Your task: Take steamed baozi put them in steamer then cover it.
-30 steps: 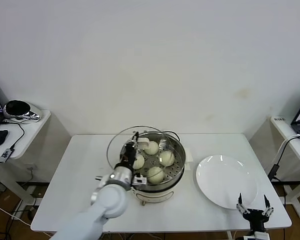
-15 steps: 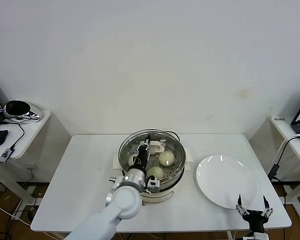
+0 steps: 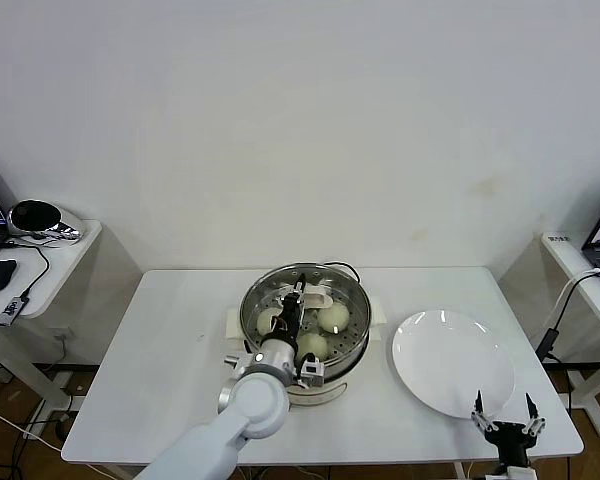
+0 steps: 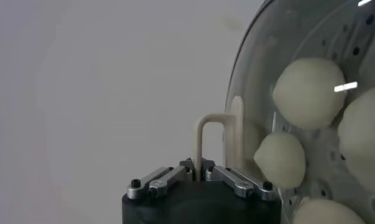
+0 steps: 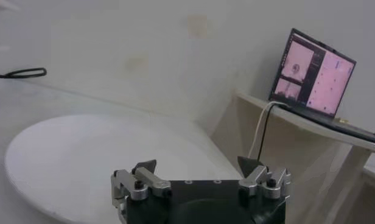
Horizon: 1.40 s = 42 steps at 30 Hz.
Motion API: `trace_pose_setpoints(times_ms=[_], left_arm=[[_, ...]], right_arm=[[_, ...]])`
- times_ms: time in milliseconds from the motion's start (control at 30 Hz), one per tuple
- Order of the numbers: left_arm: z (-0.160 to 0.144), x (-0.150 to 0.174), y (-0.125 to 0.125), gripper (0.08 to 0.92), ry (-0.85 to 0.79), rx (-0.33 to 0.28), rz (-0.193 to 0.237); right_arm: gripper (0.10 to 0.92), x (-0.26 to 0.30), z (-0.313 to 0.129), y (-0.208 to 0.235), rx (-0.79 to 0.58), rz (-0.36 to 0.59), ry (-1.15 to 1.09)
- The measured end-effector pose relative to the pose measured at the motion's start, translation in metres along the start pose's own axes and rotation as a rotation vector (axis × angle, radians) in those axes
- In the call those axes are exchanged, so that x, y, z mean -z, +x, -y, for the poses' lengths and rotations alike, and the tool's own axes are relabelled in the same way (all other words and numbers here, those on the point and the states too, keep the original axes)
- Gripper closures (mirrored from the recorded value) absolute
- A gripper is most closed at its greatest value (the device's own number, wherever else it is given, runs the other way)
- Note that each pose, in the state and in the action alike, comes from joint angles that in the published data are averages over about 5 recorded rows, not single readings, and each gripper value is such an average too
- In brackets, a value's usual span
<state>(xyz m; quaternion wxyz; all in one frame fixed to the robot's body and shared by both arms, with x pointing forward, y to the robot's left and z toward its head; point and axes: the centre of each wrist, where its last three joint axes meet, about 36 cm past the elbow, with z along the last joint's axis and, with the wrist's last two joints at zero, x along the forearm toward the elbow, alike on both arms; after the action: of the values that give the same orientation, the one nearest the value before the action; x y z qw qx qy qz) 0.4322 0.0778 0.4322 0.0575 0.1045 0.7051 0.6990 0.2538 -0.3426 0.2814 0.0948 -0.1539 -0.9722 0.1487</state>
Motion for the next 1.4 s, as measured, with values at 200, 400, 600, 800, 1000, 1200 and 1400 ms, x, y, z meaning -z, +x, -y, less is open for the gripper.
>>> trace_pose_setpoints(times_ms=[200, 400, 600, 800, 1000, 1200, 1400], left_arm=[[0.002, 0.003, -0.002, 0.857, 0.005, -0.002, 0.002], [0.002, 0.005, 0.0, 0.83, 0.026, 0.0, 0.0], [0.0, 0.001, 0.006, 0.671, 0.044, 0.015, -0.003], [-0.003, -0.006, 0.022, 0.497, 0.067, 0.032, 0.005], [-0.009, -0.013, 0.056, 0.324, 0.134, 0.047, 0.032], [-0.02, -0.02, 0.103, 0.191, 0.309, 0.047, 0.063], [-0.016, -0.046, 0.144, 0.177, 0.603, 0.03, 0.072]], right_arm=[[0.2, 0.0, 0.0, 0.0, 0.001, 0.0, 0.001], [0.2, -0.001, 0.001, 0.002, 0.003, -0.002, 0.003], [0.2, -0.001, 0.001, 0.002, 0.004, -0.001, 0.005], [0.2, -0.001, 0.001, 0.004, 0.007, -0.001, 0.007], [0.2, -0.002, 0.001, 0.004, 0.008, -0.001, 0.008], [0.2, -0.004, 0.001, 0.006, 0.015, -0.003, 0.01], [0.2, -0.005, -0.001, 0.009, 0.043, 0.008, 0.011]])
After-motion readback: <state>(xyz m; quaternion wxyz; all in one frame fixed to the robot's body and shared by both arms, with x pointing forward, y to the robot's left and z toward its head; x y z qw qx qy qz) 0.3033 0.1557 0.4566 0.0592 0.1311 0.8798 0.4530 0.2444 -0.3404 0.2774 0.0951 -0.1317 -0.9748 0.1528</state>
